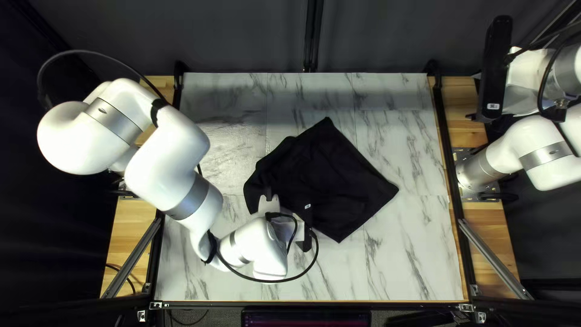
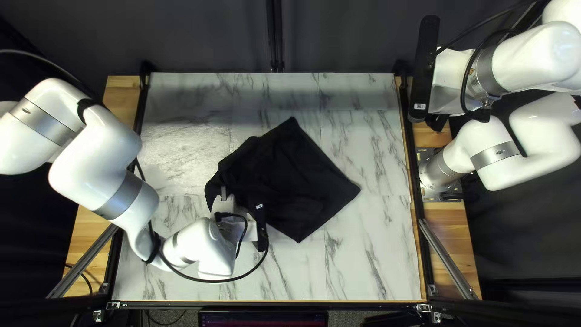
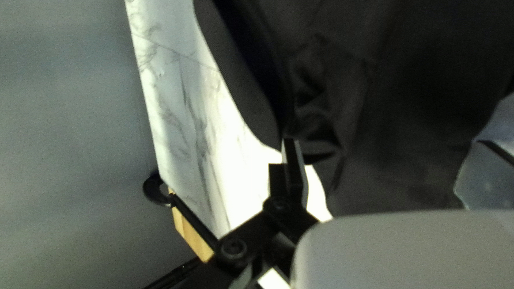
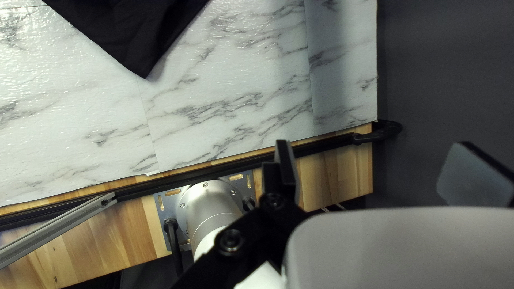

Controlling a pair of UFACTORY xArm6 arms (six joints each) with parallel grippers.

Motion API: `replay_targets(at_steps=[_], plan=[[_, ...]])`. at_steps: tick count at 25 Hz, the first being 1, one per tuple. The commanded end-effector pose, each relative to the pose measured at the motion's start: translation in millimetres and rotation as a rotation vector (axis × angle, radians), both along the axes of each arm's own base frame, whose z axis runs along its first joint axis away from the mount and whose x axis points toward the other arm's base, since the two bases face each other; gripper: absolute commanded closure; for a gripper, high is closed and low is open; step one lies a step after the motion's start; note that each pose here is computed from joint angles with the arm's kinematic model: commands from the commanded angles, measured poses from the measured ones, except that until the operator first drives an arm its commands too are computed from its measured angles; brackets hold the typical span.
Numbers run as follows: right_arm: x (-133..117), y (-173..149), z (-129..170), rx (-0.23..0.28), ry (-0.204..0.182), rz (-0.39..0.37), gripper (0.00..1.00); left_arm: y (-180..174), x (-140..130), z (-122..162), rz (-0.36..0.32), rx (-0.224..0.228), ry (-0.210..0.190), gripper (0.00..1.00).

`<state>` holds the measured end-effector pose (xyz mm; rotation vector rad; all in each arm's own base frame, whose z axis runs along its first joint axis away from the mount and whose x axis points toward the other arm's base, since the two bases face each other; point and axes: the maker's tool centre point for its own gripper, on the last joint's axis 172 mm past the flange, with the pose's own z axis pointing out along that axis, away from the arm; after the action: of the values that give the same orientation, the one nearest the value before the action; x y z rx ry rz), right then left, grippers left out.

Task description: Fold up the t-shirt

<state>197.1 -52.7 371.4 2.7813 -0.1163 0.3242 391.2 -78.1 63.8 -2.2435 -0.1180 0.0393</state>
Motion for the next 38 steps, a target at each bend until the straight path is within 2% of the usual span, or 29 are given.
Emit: replay_targets(at_steps=[1, 6, 10, 17, 24, 32, 38], plan=[[0.0, 0.0, 0.0, 0.000, 0.000, 0.000, 0.00, 0.4, -7.1, 5.7, 0.009, 0.012, -0.009, 0.00], [0.0, 0.0, 0.0, 0.000, 0.000, 0.000, 0.00, -10.7, 8.1, 15.0, -0.012, 0.007, -0.024, 0.00], [0.0, 0.0, 0.0, 0.000, 0.000, 0.000, 0.00, -17.3, 28.0, 9.0, -0.034, -0.024, -0.031, 0.00], [0.0, 0.0, 0.0, 0.000, 0.000, 0.000, 0.00, -10.6, 35.3, -5.0, -0.034, -0.056, -0.030, 0.00], [0.0, 0.0, 0.0, 0.000, 0.000, 0.000, 0.00, -4.1, 28.4, -12.2, -0.018, -0.058, -0.026, 0.00], [0.0, 0.0, 0.0, 0.000, 0.000, 0.000, 0.00, 0.5, 4.6, -6.8, 0.005, -0.029, -0.029, 0.00], [0.0, 0.0, 0.0, 0.000, 0.000, 0.000, 0.00, 5.4, 3.7, -5.5, 0.010, -0.016, -0.035, 0.00]])
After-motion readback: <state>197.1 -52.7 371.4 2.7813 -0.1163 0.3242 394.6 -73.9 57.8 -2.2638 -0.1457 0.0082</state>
